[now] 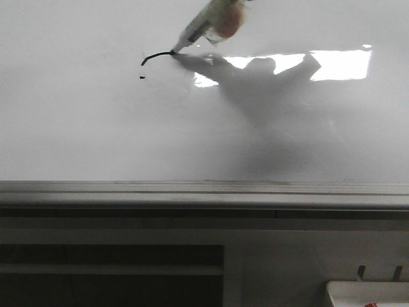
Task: Write number 2 on whiteboard
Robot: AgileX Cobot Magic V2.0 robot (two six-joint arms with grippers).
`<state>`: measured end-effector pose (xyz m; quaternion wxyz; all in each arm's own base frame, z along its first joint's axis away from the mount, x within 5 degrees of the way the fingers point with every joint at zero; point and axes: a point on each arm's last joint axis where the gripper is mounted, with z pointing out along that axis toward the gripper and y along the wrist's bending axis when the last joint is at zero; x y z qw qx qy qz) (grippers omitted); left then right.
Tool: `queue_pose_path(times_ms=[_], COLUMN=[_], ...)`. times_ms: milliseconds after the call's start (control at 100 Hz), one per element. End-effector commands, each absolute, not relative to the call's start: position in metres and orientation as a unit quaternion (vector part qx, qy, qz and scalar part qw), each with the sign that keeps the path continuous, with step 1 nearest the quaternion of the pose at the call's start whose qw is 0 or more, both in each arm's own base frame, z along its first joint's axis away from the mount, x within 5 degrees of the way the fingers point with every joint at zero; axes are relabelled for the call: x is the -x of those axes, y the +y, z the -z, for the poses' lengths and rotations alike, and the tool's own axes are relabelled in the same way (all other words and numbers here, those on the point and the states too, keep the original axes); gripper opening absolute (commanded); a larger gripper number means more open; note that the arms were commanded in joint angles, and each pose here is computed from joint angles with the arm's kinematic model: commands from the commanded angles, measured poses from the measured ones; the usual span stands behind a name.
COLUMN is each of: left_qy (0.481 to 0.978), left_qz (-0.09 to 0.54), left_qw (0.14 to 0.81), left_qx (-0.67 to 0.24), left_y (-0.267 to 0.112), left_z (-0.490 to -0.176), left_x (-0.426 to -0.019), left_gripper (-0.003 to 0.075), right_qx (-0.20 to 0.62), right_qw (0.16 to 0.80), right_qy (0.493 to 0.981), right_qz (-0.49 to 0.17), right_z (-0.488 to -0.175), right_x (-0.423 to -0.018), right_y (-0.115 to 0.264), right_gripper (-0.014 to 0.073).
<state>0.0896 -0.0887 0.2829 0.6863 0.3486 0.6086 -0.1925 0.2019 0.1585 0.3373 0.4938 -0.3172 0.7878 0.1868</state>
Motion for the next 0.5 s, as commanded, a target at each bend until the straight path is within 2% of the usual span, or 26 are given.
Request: queue_pose_path(times_ms=[0,200,490], left_qy=[0.580,0.580,0.581], left_qz=[0.211,0.211,0.211], left_qw=[0.714,0.714,0.714], left_qx=[-0.330,-0.330,-0.330], left_y=[-0.090,-0.090,-0.090], left_z=[-0.298,-0.298,-0.298], left_x=[-0.090,-0.090,-0.090], left_gripper=[-0.0020,-0.0020,-0.0020], right_qx=[0.319,0.353,0.387], right_qw=[0.513,0.465,0.449], right_qy=[0.778,0.791,0.781], right_qz=[-0.174,-0.183,-0.199], right_z=[-0.353,-0.335,-0.312], right_x=[-0.200,-0.190,-0.197], right_y=[0.149,0.160,0.204], right_gripper=[-0.0049,-0.0050,-0.0050])
